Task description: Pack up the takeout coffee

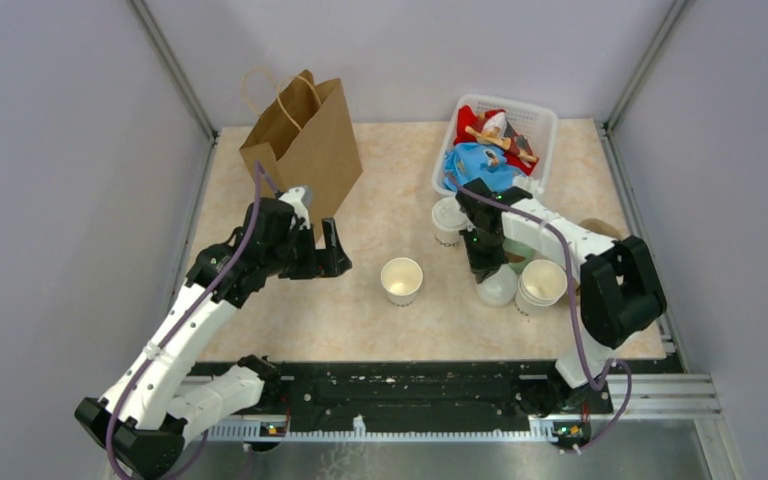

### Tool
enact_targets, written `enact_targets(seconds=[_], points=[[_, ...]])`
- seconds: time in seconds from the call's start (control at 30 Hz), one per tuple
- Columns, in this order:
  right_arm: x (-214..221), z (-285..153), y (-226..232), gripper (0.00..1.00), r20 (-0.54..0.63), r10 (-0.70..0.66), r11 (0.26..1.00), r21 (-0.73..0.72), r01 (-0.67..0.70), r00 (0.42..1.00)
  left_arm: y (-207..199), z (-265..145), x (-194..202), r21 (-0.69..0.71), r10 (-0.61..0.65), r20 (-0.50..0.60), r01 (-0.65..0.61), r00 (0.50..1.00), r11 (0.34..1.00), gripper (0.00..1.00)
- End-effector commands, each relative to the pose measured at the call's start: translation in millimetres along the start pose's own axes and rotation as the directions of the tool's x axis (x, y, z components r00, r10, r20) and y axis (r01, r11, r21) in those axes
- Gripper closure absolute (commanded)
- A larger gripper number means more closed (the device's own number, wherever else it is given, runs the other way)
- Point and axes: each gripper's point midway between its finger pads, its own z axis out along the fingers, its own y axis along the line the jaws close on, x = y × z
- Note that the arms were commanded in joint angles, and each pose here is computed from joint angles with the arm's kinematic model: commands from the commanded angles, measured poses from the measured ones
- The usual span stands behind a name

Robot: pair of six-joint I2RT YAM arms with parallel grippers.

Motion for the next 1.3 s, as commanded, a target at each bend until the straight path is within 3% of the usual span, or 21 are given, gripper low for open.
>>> enact_targets(seconds=[0.0, 0.27, 0.53, 0.8, 1.0, 1.1, 1.2, 1.27], points=[[-14, -31, -10, 1.0, 0.13, -0.077, 0.978, 0.202, 0.049, 0.988, -6, 0, -9, 0.031, 0.002, 0.038, -0.003, 0.999, 1.0, 0.05], [-16, -35, -3, 1.0, 0.185, -0.152, 0.962, 0.252, 0.103, 0.971, -10, 4, -9, 0.047, -0.001, 0.031, 0.0, 1.0, 0.999, 0.05], [-12, -29, 7, 1.0, 0.134, -0.293, 0.898, 0.379, 0.224, 0.947, -12, 4, -12, 0.054, -0.004, 0.033, 0.002, 0.999, 0.999, 0.05], [-4, -21, 15, 1.0, 0.086, -0.316, 0.866, 0.434, 0.25, 0.945, -12, 4, -12, 0.054, -0.008, 0.033, 0.006, 0.999, 0.999, 0.05], [-12, -56, 17, 1.0, 0.126, -0.318, 0.862, 0.451, 0.231, 0.94, -11, 3, -11, 0.05, -0.012, 0.034, 0.011, 0.999, 0.999, 0.05], [-18, -93, 46, 1.0, 0.194, -0.325, 0.917, 0.306, 0.257, 0.926, -17, -1, -15, 0.071, -0.017, 0.041, 0.014, 0.999, 0.997, 0.04], [-27, -143, 98, 1.0, 0.324, -0.285, 0.955, 0.017, 0.296, 0.902, -38, -14, -30, 0.157, -0.023, 0.079, 0.011, 0.997, 0.988, 0.02], [-34, -181, 130, 1.0, 0.395, -0.197, 0.925, -0.229, 0.304, 0.897, -65, -34, -55, 0.264, -0.03, 0.154, -0.012, 0.988, 0.964, 0.02]])
